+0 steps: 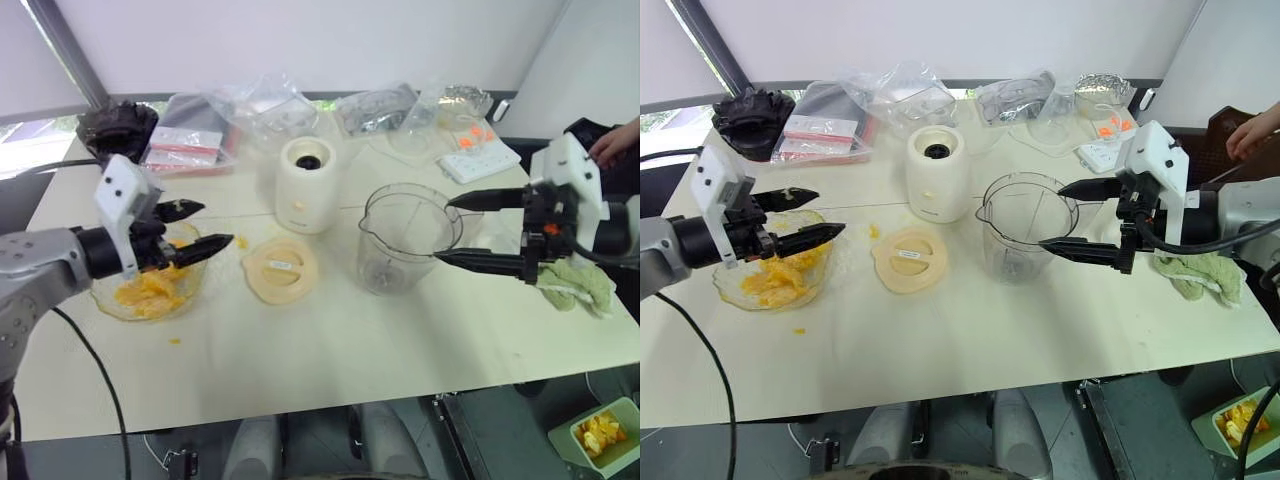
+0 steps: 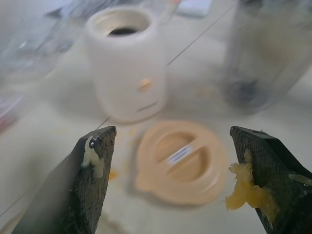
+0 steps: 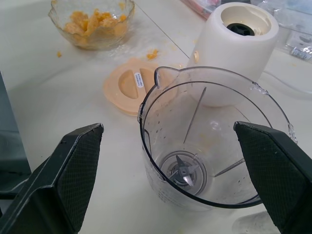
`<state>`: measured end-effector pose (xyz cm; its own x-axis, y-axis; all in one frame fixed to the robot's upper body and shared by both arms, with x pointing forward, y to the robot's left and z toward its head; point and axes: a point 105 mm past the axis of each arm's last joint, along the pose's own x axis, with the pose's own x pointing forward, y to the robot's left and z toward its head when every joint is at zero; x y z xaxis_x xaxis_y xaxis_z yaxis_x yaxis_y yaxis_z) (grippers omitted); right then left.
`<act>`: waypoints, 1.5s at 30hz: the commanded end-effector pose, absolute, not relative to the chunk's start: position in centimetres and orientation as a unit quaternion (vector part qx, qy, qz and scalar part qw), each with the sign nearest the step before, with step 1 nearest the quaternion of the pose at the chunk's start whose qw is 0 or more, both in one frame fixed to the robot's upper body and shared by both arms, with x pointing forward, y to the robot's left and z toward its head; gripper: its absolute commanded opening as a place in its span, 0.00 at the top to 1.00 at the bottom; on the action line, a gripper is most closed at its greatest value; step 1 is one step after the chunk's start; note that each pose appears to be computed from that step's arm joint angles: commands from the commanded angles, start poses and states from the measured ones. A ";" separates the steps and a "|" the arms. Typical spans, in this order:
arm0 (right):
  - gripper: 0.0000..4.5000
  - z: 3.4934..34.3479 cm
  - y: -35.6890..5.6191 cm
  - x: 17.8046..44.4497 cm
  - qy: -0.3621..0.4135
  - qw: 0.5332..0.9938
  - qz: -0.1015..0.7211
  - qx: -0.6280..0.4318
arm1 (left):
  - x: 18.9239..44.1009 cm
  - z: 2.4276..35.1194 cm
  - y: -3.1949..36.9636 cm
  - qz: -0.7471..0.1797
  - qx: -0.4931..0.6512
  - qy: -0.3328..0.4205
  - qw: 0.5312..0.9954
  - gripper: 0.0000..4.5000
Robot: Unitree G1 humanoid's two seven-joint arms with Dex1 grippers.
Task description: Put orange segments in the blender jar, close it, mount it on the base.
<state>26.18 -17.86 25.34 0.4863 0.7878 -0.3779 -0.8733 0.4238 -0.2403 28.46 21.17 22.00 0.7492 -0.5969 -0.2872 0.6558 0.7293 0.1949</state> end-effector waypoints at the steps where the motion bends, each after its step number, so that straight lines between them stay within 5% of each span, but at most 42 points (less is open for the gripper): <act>1: 0.00 26.6 -17.6 26.0 0.075 0.837 0.493 -0.223 | 29.4 21.3 23.6 -0.281 0.158 0.123 0.938 0.14; 11: 0.00 26.4 -17.4 26.0 0.078 0.837 0.495 -0.220 | 32.3 16.8 28.0 -0.045 0.059 0.199 0.977 0.14; 16: 0.00 26.6 -17.5 26.1 0.082 0.833 0.499 -0.223 | 31.4 15.9 27.9 -0.047 0.074 0.227 0.970 0.14; 22: 0.00 26.5 -17.1 26.3 0.085 0.827 0.509 -0.225 | 30.9 14.8 31.5 0.072 0.029 0.269 0.960 0.14; 34: 0.00 26.4 -16.8 26.5 0.086 0.822 0.515 -0.226 | 31.4 12.9 28.7 0.150 -0.130 0.294 0.935 0.14; 45: 0.00 26.3 -17.1 26.5 0.085 0.825 0.509 -0.229 | 31.2 12.4 29.3 0.242 -0.150 0.297 0.912 0.14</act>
<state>26.58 -17.00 25.29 0.4459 0.7996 -0.4023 -0.8940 0.3754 -0.2446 31.50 28.29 11.28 0.7130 0.2871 -0.6397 -0.4800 0.8649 -0.1468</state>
